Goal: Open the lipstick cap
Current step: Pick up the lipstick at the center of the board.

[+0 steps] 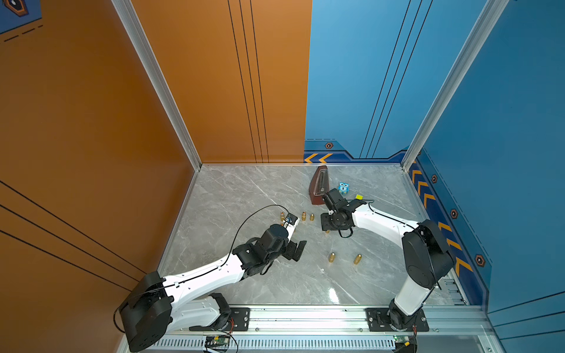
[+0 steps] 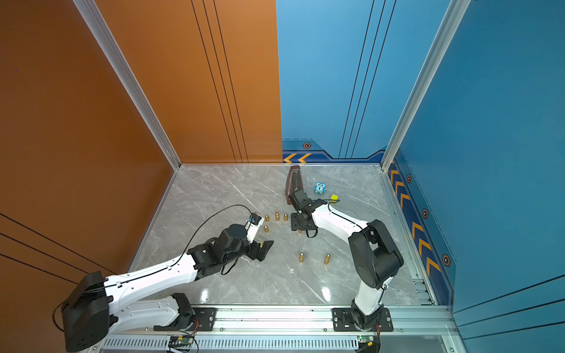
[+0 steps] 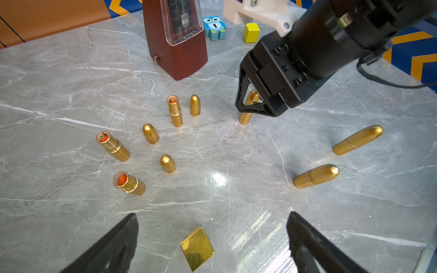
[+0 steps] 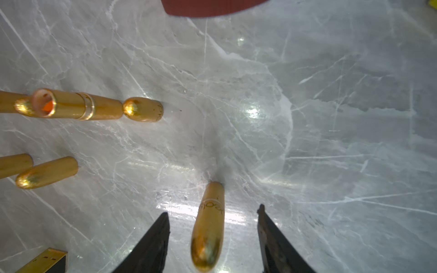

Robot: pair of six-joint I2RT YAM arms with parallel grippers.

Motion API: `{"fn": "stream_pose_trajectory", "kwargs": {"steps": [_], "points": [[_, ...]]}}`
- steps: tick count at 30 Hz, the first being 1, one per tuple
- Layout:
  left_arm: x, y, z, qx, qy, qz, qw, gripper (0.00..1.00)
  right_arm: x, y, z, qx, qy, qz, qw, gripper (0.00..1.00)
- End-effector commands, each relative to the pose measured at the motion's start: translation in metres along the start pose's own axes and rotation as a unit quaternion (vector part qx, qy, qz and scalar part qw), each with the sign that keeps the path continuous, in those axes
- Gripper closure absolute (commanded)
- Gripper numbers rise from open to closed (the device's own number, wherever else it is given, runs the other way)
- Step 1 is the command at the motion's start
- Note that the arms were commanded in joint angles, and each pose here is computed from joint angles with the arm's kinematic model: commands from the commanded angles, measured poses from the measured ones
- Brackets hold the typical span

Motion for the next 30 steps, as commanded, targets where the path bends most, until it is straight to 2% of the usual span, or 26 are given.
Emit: {"fn": "stream_pose_trajectory", "kwargs": {"steps": [1,12,22,30], "points": [[-0.013,-0.008,0.000,0.002,-0.019,-0.001,1.000,0.01,0.005,-0.001,0.012,-0.002,0.014,0.010,1.000,0.44],[-0.012,-0.006,0.002,-0.006,-0.019,0.005,1.000,0.01,0.007,-0.002,0.026,0.004,0.025,0.004,1.000,0.64],[-0.010,-0.005,0.002,-0.008,-0.018,0.008,1.000,0.01,0.007,-0.002,0.025,0.005,0.024,-0.001,1.000,0.79],[-0.011,-0.005,0.000,-0.005,-0.021,0.014,1.000,0.01,0.005,0.005,-0.001,-0.027,0.013,-0.006,1.000,0.82]]}}
Point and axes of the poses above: each gripper's point midway between its finger pads, its own z axis out along the fingers, its own y axis along the line the jaws close on, x = y × z, the point moved 3 cm from there along -z, back along the fingers, and after that the axes turned 15 degrees about -z, right-handed, at the moved point
